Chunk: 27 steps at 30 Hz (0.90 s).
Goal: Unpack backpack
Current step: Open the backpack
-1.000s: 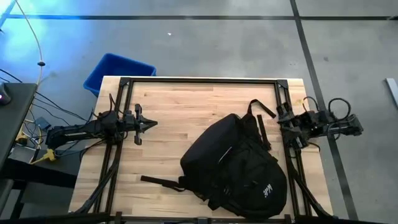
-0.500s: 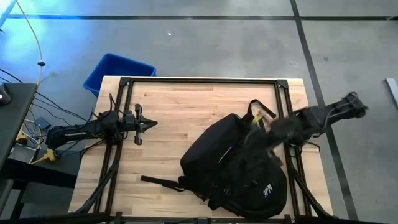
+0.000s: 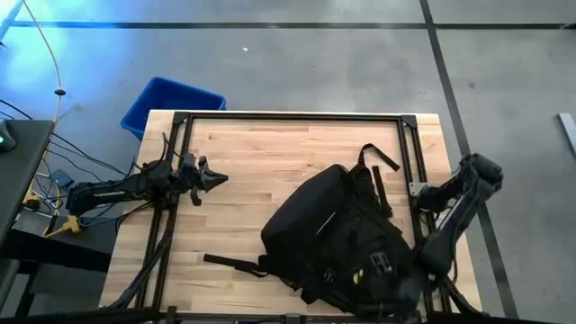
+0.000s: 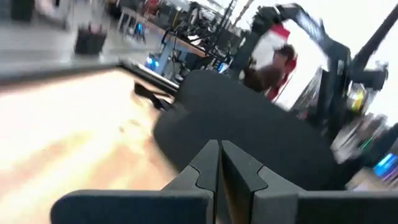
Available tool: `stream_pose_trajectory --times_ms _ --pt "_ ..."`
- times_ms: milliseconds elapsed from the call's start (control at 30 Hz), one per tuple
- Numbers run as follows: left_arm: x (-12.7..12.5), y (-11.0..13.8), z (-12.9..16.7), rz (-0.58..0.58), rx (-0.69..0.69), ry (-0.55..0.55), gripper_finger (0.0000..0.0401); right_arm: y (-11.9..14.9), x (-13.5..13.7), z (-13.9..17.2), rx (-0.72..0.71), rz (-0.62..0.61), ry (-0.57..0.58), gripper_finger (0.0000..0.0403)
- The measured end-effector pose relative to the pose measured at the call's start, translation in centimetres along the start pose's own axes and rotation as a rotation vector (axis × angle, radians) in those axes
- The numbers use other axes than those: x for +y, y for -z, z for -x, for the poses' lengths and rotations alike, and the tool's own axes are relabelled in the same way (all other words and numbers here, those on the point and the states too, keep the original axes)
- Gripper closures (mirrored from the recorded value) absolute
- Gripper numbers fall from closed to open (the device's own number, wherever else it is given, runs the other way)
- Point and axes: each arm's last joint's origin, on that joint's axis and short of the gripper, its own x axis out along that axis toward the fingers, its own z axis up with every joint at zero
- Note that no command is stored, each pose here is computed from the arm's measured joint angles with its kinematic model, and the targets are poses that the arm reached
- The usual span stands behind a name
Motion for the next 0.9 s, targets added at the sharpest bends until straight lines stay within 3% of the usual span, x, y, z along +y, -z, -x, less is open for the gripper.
stream_pose_trajectory --times_ms 233,367,500,667,833,900 --pt "0.1 -0.1 0.0 0.083 -0.028 -0.040 0.0401 0.5 1.0 -6.0 0.073 -0.026 0.077 0.0152" --pt "0.1 -0.1 0.0 0.157 -0.032 -0.040 0.0401 0.3 1.1 -8.7 0.041 -0.042 0.108 0.0152" --pt "0.1 -0.2 0.0 0.228 -0.050 -0.053 0.0401 0.0 0.1 -10.4 -0.024 -0.140 0.233 0.0170" --pt "0.1 -0.3 0.0 0.263 -0.077 -0.072 0.0401 -1.1 -2.1 -11.2 -0.154 -0.286 0.406 0.0231" --pt "-0.2 -0.3 0.0 0.279 -0.100 -0.064 0.0401 -2.0 -3.9 -10.9 -0.207 -0.325 0.501 0.0367" --pt "-0.4 -0.4 0.0 0.282 -0.119 -0.052 0.0401 -2.6 -4.2 -10.5 -0.186 -0.292 0.521 0.0389"
